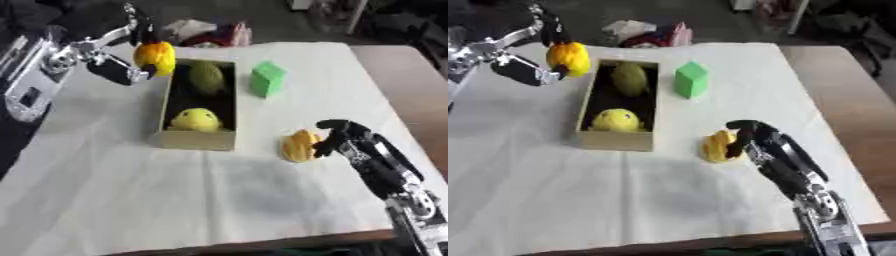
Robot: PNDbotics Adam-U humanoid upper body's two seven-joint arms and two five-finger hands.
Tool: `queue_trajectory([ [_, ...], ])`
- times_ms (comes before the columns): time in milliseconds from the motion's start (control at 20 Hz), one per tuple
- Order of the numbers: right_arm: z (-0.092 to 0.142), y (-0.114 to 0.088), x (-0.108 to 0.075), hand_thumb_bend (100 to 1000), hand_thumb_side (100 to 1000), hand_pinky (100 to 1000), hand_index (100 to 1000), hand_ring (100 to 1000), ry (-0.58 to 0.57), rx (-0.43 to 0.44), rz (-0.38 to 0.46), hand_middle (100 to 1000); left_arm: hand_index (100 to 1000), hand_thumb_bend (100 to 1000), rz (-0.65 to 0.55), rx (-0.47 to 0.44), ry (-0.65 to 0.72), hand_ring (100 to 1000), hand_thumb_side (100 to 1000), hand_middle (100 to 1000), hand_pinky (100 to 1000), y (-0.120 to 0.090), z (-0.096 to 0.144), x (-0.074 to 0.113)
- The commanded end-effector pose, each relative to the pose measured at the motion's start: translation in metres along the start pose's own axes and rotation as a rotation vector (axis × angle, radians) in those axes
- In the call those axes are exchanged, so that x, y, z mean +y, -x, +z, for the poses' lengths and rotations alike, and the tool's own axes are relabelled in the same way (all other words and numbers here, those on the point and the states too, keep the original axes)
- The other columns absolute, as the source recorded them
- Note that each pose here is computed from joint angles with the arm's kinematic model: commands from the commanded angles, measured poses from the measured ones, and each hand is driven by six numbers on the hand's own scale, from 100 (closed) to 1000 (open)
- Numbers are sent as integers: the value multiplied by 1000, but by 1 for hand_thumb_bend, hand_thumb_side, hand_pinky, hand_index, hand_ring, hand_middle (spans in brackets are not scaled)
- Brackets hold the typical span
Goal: Pick up objects on the table and place them in the box.
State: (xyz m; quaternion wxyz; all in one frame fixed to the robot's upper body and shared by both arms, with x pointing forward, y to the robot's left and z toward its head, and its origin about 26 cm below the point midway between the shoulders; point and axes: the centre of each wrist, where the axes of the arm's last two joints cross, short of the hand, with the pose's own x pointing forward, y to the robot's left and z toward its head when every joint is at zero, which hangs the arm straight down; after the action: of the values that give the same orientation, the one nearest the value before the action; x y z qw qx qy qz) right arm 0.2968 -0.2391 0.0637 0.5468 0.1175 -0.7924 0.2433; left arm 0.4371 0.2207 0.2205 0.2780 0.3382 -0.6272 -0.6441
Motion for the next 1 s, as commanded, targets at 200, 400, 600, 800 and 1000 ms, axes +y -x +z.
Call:
queue_trajectory([
  [200, -3, -5, -1, 100, 618, 735, 777, 530, -15, -20, 6, 399, 701, 279, 8, 10, -39, 555, 160, 550, 705, 3, -18, -16],
  [400, -3, -5, -1, 100, 618, 735, 777, 531, -14, -20, 5, 399, 733, 313, 14, 21, -24, 597, 166, 590, 718, 5, -20, -27],
  [600, -3, -5, -1, 100, 618, 735, 777, 531, -15, -22, 5, 399, 816, 393, -7, 31, 38, 686, 171, 704, 752, 7, -18, -34],
  [800, -3, -6, -2, 100, 616, 736, 777, 532, -11, -23, 7, 400, 845, 381, -2, 33, 57, 718, 287, 752, 769, 11, -12, -32],
  [1000, -2, -6, -5, 100, 611, 736, 778, 532, 0, -20, 21, 400, 832, 307, 49, 6, -31, 684, 253, 716, 764, 9, 2, -15],
])
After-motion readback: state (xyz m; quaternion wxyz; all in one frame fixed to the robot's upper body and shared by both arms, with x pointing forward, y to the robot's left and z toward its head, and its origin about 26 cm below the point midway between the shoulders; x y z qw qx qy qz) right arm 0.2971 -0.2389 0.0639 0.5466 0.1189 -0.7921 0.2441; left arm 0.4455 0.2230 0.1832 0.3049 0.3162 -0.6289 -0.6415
